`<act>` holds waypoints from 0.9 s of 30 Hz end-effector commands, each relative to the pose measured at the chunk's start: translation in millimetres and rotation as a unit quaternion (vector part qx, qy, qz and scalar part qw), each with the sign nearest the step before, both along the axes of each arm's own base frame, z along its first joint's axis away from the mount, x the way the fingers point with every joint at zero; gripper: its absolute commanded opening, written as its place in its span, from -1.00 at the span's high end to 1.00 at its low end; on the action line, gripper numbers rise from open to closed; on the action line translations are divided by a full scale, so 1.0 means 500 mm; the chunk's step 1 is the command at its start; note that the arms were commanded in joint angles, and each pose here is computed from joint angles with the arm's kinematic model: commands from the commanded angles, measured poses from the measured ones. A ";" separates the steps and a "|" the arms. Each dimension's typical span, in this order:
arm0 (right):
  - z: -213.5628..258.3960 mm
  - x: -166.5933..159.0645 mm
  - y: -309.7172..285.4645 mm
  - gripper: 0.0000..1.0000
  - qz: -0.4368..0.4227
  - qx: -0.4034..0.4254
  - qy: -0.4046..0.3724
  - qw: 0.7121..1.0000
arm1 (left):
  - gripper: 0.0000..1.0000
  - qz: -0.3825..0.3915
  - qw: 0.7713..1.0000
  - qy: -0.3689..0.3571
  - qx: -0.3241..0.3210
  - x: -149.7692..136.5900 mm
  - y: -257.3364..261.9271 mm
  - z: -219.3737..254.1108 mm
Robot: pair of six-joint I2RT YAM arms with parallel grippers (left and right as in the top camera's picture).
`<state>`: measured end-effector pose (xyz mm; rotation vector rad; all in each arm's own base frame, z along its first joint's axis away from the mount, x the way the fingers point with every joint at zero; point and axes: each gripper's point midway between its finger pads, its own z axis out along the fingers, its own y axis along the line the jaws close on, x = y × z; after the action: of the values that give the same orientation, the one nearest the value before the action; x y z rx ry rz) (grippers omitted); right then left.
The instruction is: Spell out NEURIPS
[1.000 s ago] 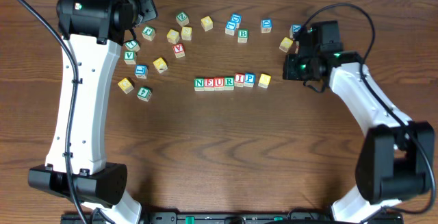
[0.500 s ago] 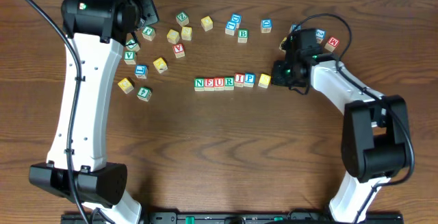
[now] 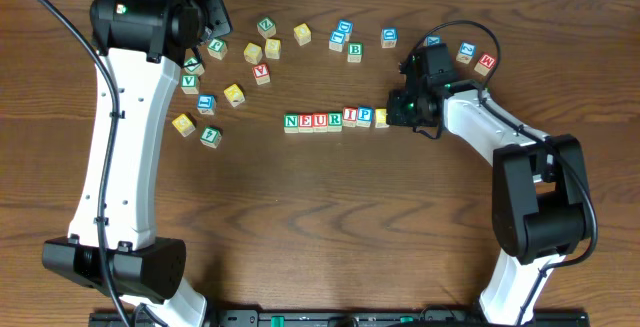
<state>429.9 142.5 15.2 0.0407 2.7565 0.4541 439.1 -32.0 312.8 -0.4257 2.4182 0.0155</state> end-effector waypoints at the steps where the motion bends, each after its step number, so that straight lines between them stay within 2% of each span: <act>1: -0.008 -0.003 0.024 0.98 -0.002 0.004 0.006 1.000 | -0.23 0.004 1.000 0.011 0.010 0.002 0.010 -0.016; 12: 0.008 0.003 0.034 0.97 0.001 0.007 -0.001 1.000 | -0.22 0.004 1.000 0.014 0.010 0.000 0.010 -0.019; 17: 0.114 0.043 0.045 0.98 0.053 -0.005 -0.045 0.998 | -0.22 0.004 1.000 0.017 0.010 -0.001 0.010 -0.023; 21: 0.186 0.081 0.089 0.98 0.081 0.000 -0.094 0.992 | -0.13 0.004 1.000 0.019 0.011 -0.001 0.010 -0.027; 27: 0.202 0.097 0.186 0.98 0.112 0.008 -0.149 0.982 | -0.14 0.004 1.000 0.026 0.012 -0.003 0.010 -0.036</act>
<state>485.0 209.8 117.0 -0.2278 2.4919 0.4999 437.5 -31.8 305.6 -0.4232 2.4387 0.0250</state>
